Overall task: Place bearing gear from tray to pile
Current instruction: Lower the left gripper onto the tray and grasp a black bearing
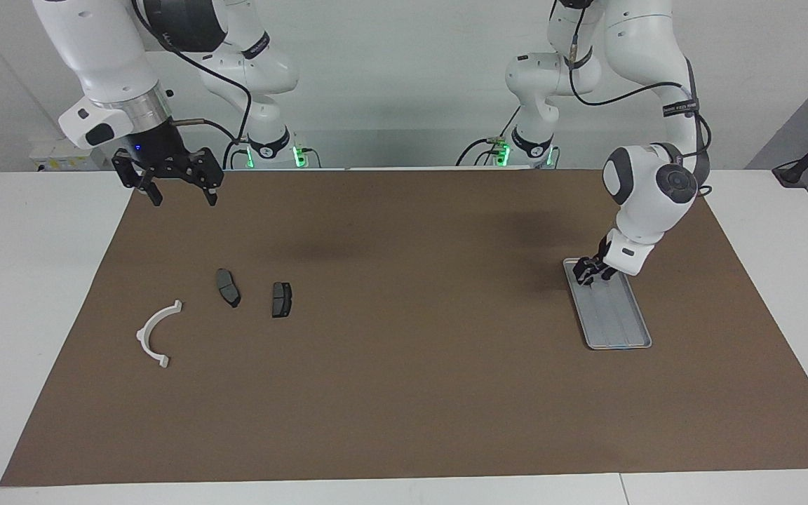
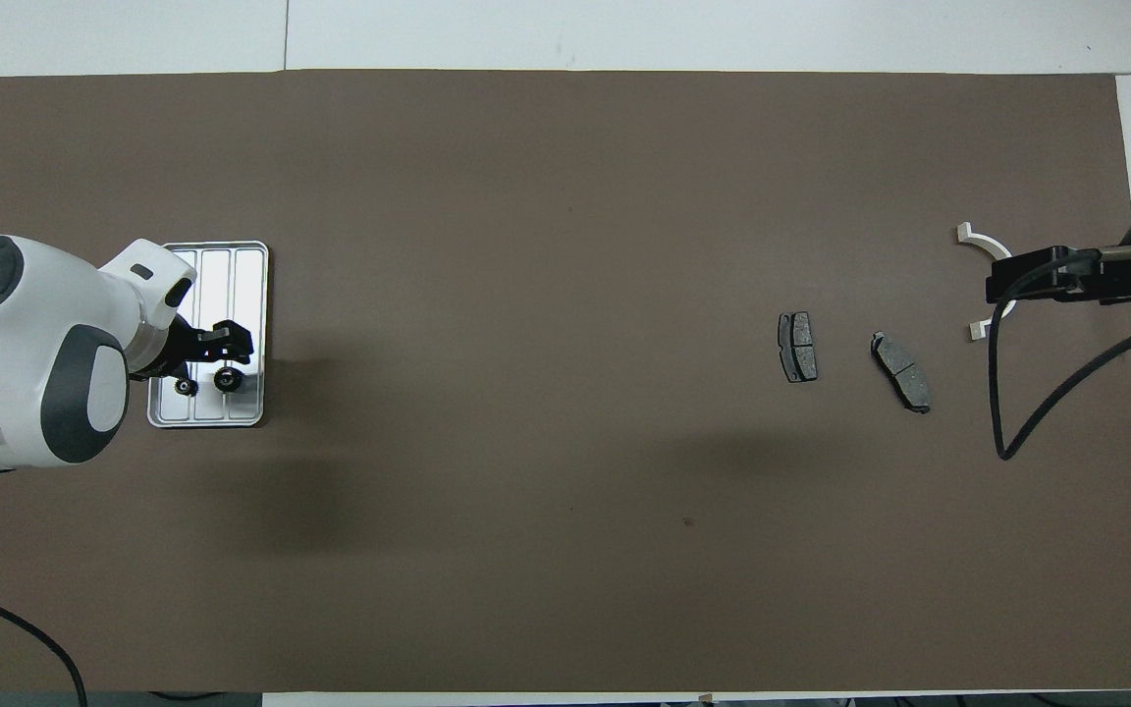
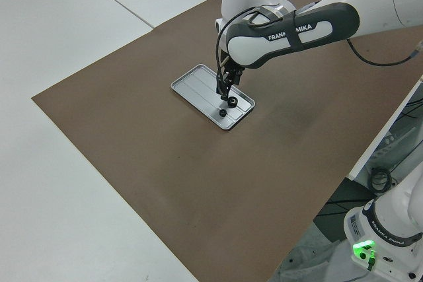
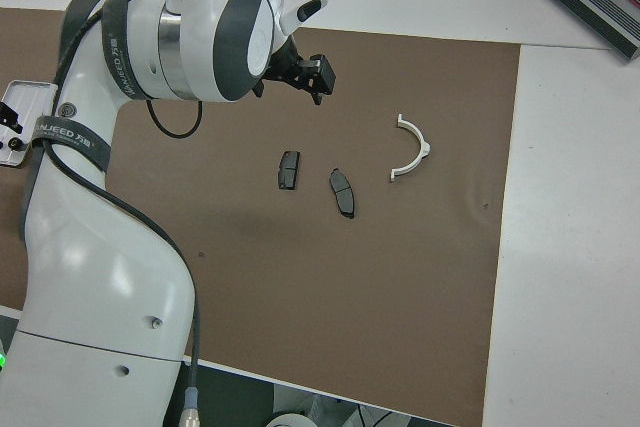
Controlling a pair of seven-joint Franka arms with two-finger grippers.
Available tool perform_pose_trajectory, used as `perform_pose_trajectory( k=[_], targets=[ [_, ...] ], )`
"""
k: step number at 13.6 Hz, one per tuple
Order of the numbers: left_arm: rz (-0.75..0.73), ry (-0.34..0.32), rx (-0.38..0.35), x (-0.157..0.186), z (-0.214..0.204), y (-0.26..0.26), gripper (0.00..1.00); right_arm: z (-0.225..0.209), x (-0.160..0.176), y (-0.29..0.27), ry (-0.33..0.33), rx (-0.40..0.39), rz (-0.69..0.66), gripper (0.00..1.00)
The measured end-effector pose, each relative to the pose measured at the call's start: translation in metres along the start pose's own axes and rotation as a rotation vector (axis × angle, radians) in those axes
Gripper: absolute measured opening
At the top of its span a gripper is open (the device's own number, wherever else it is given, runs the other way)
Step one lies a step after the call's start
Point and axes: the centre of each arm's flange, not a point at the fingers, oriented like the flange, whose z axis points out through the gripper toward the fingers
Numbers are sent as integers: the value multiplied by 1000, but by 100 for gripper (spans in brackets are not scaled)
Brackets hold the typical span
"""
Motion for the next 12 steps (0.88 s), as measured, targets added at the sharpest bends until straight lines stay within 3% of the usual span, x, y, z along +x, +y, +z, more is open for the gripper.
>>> perform_pose_trajectory(
  k=[4,5,6,12],
  targets=[
    [5,-22,6,-2,13,3,80,3,0,0,-7,0,1,100],
    [5,-26,7,-3,16,2,71,4,-1,0,-8,0,1,100],
    [5,-30,8,-4,19,2,70,5,-1,0,-10,0,1,100],
    [5,-38,9,-7,23,2,70,5,-1,1,-11,0,2,100]
  ],
)
